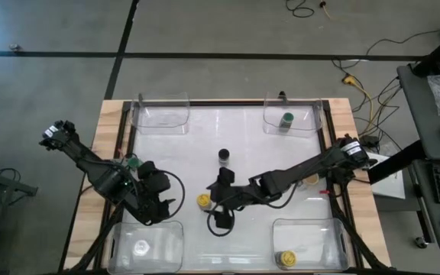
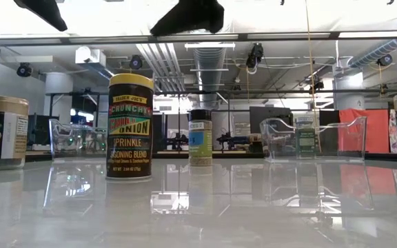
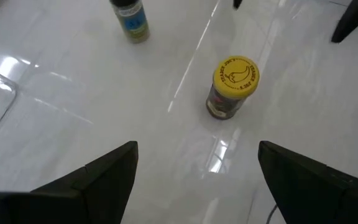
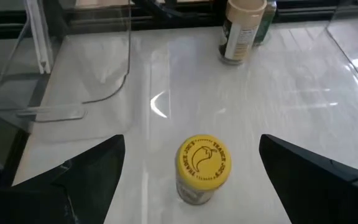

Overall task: Sort spices by type
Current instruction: Put the yellow seasoning bottle into the bottom right transparent bin

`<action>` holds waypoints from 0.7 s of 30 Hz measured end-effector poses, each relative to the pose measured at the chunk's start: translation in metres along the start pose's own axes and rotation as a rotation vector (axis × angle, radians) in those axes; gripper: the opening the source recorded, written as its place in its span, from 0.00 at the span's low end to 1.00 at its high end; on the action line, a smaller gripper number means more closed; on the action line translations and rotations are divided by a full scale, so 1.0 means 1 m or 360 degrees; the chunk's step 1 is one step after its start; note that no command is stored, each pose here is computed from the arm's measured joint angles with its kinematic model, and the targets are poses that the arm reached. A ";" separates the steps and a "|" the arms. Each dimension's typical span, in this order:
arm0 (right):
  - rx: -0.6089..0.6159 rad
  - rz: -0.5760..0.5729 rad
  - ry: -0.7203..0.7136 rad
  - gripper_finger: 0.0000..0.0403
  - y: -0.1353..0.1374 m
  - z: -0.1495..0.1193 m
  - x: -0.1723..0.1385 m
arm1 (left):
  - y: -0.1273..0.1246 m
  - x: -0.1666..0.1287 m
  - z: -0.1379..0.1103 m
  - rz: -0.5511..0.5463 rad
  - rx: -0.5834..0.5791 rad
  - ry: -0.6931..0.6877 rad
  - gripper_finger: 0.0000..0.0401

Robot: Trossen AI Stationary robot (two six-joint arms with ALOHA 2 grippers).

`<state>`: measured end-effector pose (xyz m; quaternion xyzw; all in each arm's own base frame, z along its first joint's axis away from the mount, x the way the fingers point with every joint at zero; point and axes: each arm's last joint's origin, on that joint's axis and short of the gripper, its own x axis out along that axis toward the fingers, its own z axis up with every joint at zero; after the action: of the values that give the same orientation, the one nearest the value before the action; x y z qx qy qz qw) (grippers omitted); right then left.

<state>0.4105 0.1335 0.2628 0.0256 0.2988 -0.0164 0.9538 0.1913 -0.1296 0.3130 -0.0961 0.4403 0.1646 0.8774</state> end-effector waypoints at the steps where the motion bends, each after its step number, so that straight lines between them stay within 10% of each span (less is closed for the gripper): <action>1: 0.0000 0.0002 -0.0017 0.90 -0.001 -0.002 0.002 | 0.000 0.000 0.000 0.0005 0.0001 -0.0008 0.79; 21: 0.0019 -0.0051 0.0042 0.90 -0.020 -0.041 0.061 | 0.001 0.000 0.001 0.0020 -0.0013 -0.0019 0.79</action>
<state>0.4366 0.1149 0.1932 0.0267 0.3115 -0.0331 0.9493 0.1921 -0.1282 0.3135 -0.0960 0.4349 0.1724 0.8786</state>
